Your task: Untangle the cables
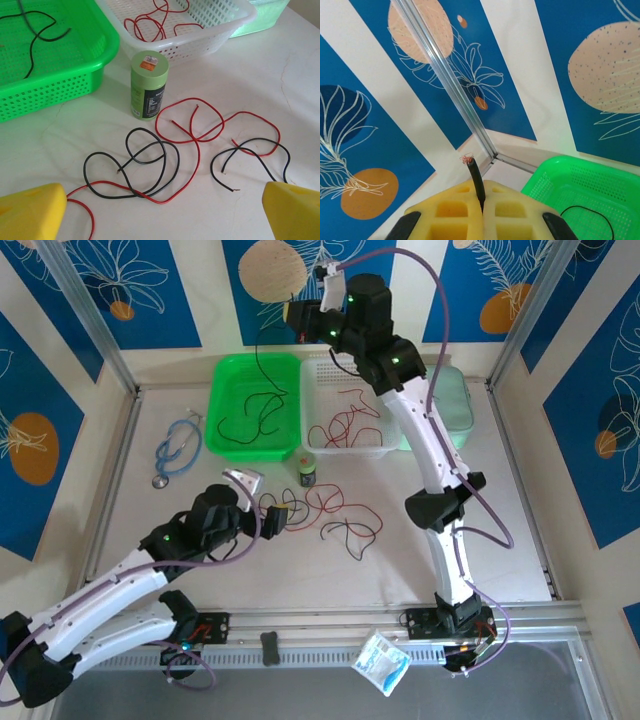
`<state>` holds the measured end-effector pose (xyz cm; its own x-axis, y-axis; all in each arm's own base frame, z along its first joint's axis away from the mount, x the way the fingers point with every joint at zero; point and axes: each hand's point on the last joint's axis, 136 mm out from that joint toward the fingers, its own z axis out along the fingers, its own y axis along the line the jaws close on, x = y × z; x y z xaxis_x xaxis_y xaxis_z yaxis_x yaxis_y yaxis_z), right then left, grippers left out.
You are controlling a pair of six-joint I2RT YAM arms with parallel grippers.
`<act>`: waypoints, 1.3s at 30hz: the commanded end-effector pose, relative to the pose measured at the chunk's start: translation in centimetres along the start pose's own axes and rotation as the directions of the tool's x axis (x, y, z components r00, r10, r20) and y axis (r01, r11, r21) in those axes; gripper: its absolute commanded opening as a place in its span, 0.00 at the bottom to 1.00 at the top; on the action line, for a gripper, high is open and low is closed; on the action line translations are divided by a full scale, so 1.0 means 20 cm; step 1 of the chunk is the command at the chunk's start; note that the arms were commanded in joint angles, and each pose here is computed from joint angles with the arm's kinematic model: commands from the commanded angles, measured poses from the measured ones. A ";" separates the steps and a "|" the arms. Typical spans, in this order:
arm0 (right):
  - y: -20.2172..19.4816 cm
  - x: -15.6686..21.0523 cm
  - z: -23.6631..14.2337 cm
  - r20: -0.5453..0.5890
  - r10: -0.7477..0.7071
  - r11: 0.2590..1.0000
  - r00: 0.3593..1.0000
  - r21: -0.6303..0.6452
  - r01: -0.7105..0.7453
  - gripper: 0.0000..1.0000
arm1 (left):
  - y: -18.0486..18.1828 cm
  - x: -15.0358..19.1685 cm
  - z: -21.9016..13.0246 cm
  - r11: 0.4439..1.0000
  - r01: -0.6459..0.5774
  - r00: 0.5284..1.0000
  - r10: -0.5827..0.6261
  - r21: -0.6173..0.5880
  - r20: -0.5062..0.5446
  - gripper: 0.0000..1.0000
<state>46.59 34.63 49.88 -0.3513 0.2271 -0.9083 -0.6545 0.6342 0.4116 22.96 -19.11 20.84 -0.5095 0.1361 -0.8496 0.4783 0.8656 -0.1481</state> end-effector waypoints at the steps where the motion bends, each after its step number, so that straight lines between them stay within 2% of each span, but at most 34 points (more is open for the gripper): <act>1: 0.03 -0.06 0.03 0.070 -0.019 0.999 0.997 -0.024 0.021 0.00 | 0.03 -0.06 -0.08 1.000 0.015 0.999 -0.014 -0.024 0.035 1.00; 6: -0.11 0.22 0.27 -0.022 -0.056 0.997 0.998 0.045 0.057 0.00 | 0.06 -0.08 -0.16 0.999 0.029 0.998 -0.026 -0.036 0.065 1.00; 13: -0.32 0.74 0.56 -0.203 -0.081 0.988 0.976 0.114 0.106 0.00 | 0.11 -0.14 -0.29 0.995 0.056 0.993 -0.048 -0.077 0.104 1.00; 18: -0.47 1.07 0.67 -0.320 -0.036 0.985 0.947 0.147 0.087 0.00 | 0.14 -0.17 -0.34 0.992 0.061 0.994 -0.050 -0.113 0.099 1.00; 25: -0.67 1.45 0.71 -0.454 0.055 0.976 0.889 0.214 0.048 0.00 | 0.18 -0.20 -0.37 0.982 0.086 0.993 -0.071 -0.170 0.090 1.00; 31: -0.73 1.61 0.70 -0.509 0.121 0.970 0.852 0.242 0.007 0.25 | 0.25 -0.17 -0.37 0.957 0.115 0.993 -0.109 -0.268 0.036 0.98; 39: -0.69 1.56 0.67 -0.514 0.126 0.973 0.849 0.229 -0.006 0.44 | 0.31 -0.11 -0.32 0.921 0.146 0.983 -0.175 -0.362 -0.048 0.94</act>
<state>54.22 42.99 14.45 -0.7105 -0.0984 -0.6968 -0.4763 0.7961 0.3732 22.51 -12.41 24.94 -0.5958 0.0458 -0.8018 0.1850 0.9794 -0.0815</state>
